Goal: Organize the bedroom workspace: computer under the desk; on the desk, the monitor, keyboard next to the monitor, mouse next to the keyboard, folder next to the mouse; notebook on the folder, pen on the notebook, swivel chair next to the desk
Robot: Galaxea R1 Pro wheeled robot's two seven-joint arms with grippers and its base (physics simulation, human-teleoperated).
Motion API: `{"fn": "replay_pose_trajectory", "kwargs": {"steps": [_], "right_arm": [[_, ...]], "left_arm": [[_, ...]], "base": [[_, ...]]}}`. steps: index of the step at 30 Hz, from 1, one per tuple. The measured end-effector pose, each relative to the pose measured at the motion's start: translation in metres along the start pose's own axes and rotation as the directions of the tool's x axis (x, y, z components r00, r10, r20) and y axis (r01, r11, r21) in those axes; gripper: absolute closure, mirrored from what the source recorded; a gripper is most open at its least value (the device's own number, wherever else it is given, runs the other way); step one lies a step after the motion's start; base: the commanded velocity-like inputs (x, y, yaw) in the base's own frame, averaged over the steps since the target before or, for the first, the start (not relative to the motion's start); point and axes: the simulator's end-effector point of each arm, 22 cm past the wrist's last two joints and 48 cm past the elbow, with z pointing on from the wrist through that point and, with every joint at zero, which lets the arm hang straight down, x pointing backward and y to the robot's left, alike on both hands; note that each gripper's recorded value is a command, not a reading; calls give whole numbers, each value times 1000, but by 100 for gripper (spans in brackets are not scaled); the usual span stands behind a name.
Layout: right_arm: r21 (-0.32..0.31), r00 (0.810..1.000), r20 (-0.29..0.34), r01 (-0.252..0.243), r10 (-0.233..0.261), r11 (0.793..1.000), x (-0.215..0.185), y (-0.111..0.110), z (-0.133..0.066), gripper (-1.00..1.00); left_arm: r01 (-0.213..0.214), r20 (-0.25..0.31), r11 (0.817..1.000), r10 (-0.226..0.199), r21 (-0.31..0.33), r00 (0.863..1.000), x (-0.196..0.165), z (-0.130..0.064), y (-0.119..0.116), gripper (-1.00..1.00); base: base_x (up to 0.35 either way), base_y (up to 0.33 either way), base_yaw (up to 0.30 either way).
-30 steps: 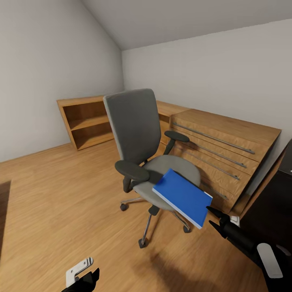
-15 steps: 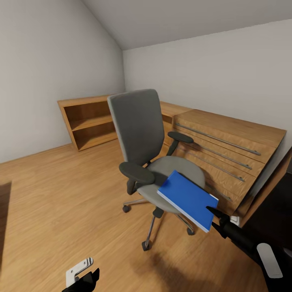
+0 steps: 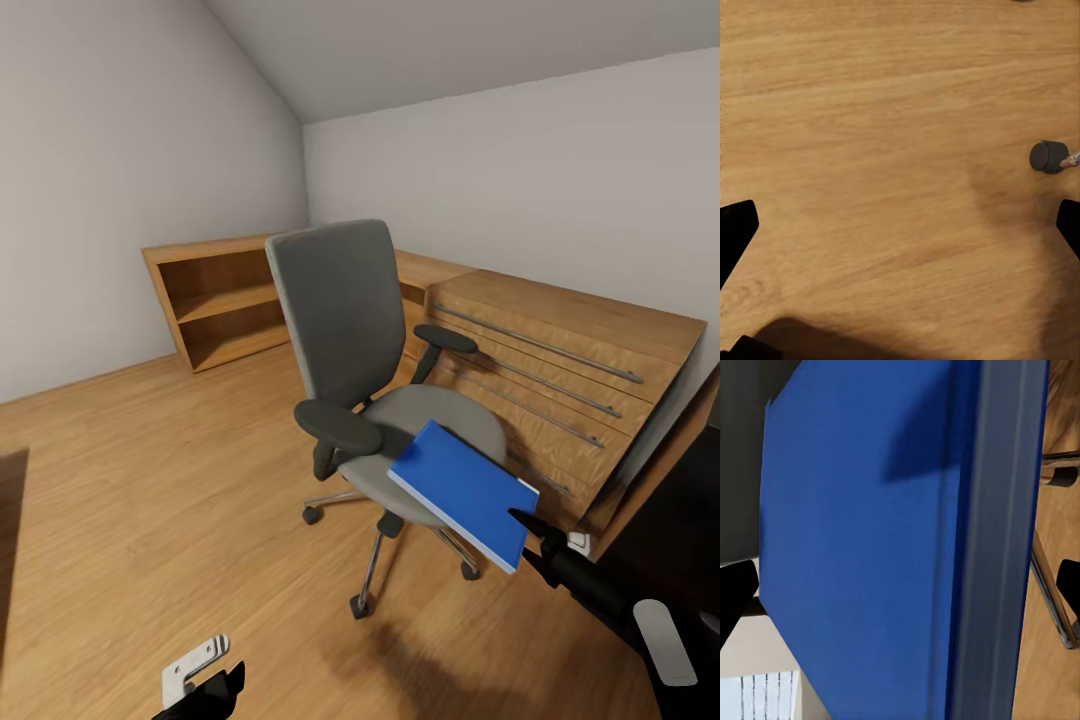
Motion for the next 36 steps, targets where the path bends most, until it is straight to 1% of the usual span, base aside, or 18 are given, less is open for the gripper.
{"fn": "replay_pose_trajectory", "kwargs": {"steps": [3,6,27,33,36], "right_arm": [[0,1000,0,0,0,1000,0,0,0,-100],[0,1000,0,0,0,1000,2,-6,1,-100],[-1,1000,0,-1,1,1000,3,-6,1,-100],[-1,1000,0,-1,1,1000,7,-20,2,-100],[-1,1000,0,-1,1,1000,7,-19,2,-100]], "left_arm": [[2,1,1000,-2,-4,1000,0,0,1,-100],[3,1,1000,-3,-4,1000,4,5,3,-100],[5,-1,1000,-5,0,1000,4,5,2,-100],[6,-1,1000,-6,0,1000,14,14,6,-100],[6,-1,1000,-6,0,1000,14,14,6,-100]], "base": [[0,0,0],[0,0,0],[0,0,0],[0,0,0],[0,0,0]]}}
